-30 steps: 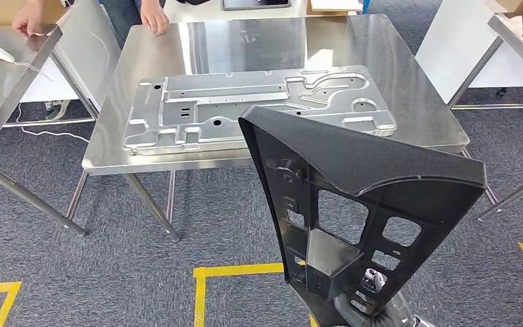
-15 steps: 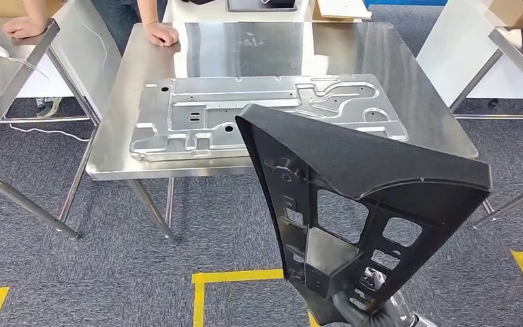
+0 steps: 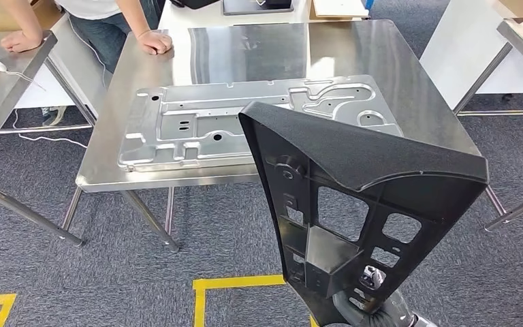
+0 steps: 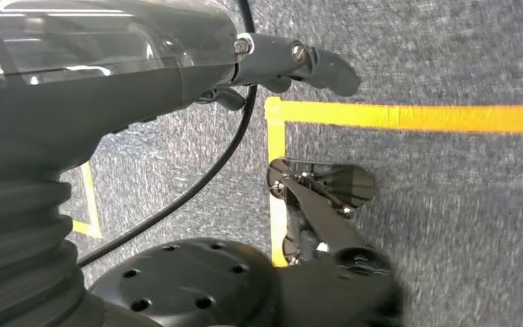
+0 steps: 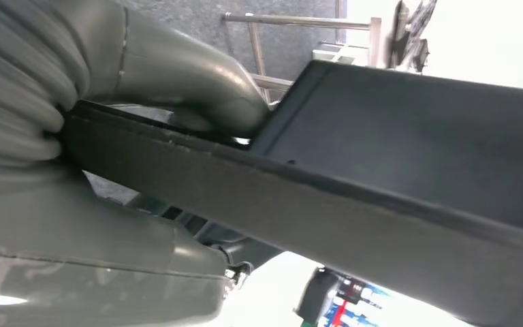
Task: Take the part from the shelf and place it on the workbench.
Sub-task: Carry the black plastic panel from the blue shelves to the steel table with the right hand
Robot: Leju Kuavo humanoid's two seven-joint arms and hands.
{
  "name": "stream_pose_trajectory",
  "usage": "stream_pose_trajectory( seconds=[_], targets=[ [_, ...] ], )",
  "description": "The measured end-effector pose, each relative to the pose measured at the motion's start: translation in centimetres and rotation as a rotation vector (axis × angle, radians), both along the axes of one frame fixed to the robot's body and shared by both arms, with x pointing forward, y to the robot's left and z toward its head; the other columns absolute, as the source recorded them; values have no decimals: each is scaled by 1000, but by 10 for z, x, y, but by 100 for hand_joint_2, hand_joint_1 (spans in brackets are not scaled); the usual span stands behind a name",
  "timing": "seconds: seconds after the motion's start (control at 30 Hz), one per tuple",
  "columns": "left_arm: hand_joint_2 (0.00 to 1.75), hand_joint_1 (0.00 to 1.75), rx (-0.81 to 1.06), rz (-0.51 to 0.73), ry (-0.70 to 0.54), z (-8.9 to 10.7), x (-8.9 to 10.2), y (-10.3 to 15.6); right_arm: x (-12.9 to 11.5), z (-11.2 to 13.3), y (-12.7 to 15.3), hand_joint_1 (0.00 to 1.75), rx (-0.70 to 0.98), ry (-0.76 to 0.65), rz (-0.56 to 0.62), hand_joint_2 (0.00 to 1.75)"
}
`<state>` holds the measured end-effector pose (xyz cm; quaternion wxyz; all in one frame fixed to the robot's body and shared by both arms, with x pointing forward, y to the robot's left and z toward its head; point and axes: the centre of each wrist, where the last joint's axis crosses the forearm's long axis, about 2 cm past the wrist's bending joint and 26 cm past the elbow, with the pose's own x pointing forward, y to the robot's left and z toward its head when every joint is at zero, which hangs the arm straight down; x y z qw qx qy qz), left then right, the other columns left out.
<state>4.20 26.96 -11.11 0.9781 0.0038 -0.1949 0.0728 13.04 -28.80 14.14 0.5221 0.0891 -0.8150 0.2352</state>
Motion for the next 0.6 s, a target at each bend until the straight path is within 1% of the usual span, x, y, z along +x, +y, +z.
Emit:
stream_pose_trajectory(
  seconds=[0.6],
  targets=[
    [175, 0, 7, 8, 0, 0, -1, 2, -1, -1, 3, 175, 16, -3, 0, 175]
  ],
)
